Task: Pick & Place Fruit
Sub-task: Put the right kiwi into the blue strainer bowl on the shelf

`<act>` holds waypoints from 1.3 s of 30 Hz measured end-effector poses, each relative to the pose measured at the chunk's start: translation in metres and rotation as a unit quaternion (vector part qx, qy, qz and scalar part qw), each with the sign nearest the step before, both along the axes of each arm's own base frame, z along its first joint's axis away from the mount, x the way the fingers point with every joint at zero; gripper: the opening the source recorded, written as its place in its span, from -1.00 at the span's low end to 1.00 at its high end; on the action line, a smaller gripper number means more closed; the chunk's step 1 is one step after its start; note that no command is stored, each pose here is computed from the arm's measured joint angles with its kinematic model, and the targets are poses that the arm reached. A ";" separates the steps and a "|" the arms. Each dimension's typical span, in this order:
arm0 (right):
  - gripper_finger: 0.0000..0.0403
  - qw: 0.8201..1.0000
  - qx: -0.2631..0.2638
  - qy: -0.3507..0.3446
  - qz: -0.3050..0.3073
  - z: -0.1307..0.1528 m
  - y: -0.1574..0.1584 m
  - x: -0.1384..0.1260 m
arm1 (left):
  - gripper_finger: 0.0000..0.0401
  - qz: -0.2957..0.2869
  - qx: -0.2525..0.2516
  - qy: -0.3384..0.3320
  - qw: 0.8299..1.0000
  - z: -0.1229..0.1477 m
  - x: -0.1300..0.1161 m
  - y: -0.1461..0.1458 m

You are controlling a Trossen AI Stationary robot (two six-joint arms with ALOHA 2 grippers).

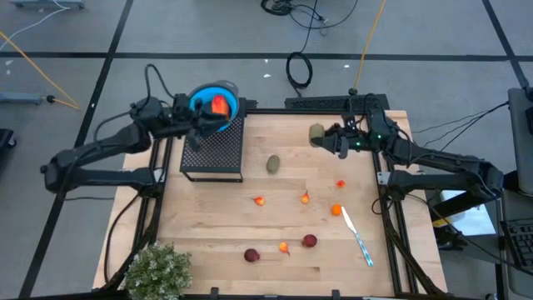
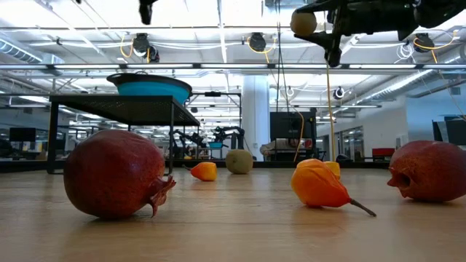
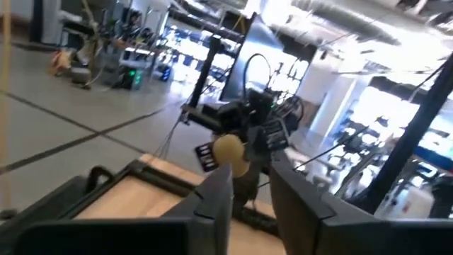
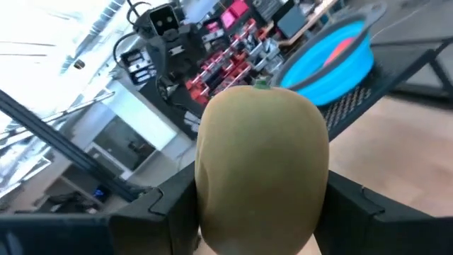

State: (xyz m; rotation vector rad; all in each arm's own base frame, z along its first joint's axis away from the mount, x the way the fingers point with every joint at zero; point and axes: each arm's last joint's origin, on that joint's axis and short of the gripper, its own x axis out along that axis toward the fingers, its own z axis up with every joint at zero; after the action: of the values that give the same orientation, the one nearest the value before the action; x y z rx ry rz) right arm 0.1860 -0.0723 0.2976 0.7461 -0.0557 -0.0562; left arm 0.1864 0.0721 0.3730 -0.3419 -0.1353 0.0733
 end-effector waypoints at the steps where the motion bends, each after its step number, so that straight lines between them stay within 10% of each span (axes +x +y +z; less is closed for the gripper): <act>1: 0.02 1.000 -0.006 0.001 -0.006 0.000 0.000 0.000 | -0.41 -0.006 -0.001 -0.005 1.000 -0.001 0.006 0.000; 17: 0.02 0.992 -0.124 0.011 0.004 -0.006 0.010 0.015 | 0.44 -0.076 -0.081 -0.054 0.992 -0.017 0.078 -0.002; 39: 0.02 0.983 -0.178 -0.041 0.001 0.007 0.032 0.021 | 0.52 -0.091 -0.090 0.050 0.990 0.004 0.165 0.004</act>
State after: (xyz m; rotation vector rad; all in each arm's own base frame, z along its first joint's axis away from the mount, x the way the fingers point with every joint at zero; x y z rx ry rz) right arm 0.2066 -0.0405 0.3045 0.3895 -0.1406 -0.0131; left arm 0.3509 0.0764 0.3767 -0.5286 0.0034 -0.0784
